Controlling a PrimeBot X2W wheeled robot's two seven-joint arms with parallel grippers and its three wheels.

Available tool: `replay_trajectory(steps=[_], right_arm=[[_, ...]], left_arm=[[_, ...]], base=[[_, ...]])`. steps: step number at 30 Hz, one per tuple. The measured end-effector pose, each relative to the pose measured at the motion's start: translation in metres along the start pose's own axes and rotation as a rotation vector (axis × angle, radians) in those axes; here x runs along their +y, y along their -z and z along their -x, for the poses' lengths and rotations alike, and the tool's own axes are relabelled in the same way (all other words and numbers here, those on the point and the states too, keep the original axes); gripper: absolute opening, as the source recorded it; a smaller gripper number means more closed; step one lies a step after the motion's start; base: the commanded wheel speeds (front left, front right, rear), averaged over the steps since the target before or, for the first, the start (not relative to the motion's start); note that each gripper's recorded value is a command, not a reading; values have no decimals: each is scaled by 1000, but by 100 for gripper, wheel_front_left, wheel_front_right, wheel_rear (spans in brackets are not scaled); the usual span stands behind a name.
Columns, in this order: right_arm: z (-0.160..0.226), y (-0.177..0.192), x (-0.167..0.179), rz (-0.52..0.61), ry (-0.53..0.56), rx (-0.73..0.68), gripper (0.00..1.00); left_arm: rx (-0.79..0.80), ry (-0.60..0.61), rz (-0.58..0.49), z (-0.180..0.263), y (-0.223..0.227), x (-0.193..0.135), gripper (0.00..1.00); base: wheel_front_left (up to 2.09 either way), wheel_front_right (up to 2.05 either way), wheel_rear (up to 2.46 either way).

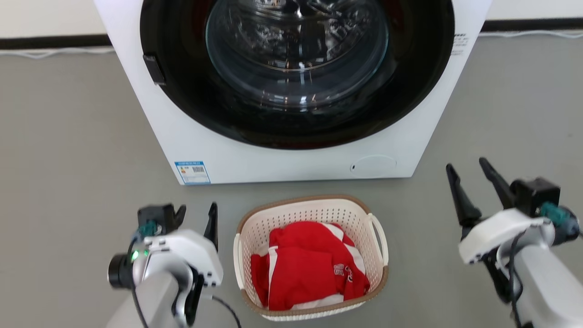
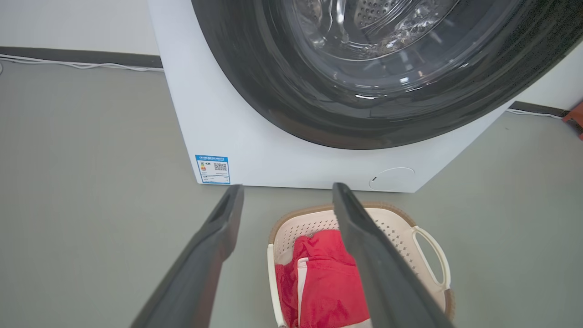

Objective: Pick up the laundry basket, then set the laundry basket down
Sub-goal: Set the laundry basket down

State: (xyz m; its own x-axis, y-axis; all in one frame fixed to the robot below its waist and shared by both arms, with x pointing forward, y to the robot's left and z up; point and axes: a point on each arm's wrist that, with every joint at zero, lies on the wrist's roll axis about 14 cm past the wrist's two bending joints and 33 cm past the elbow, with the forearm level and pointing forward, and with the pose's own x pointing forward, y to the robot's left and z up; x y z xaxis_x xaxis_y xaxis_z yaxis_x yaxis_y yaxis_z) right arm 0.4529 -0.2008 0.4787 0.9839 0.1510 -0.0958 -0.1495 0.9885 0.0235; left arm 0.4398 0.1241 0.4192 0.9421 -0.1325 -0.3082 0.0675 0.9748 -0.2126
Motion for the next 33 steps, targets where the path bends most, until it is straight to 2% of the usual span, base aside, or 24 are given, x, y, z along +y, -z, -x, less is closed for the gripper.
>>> replay_trajectory(steps=[16, 33], right_arm=[[78, -6, -4, 26, 76, -92, 100], [111, 5, -12, -39, 161, -97, 100]], left_arm=[[-153, -23, -9, 68, -6, 7, 100], [-203, -83, 33, 97, -5, 21, 100]], base=[[0, 0, 0], [0, 0, 0]])
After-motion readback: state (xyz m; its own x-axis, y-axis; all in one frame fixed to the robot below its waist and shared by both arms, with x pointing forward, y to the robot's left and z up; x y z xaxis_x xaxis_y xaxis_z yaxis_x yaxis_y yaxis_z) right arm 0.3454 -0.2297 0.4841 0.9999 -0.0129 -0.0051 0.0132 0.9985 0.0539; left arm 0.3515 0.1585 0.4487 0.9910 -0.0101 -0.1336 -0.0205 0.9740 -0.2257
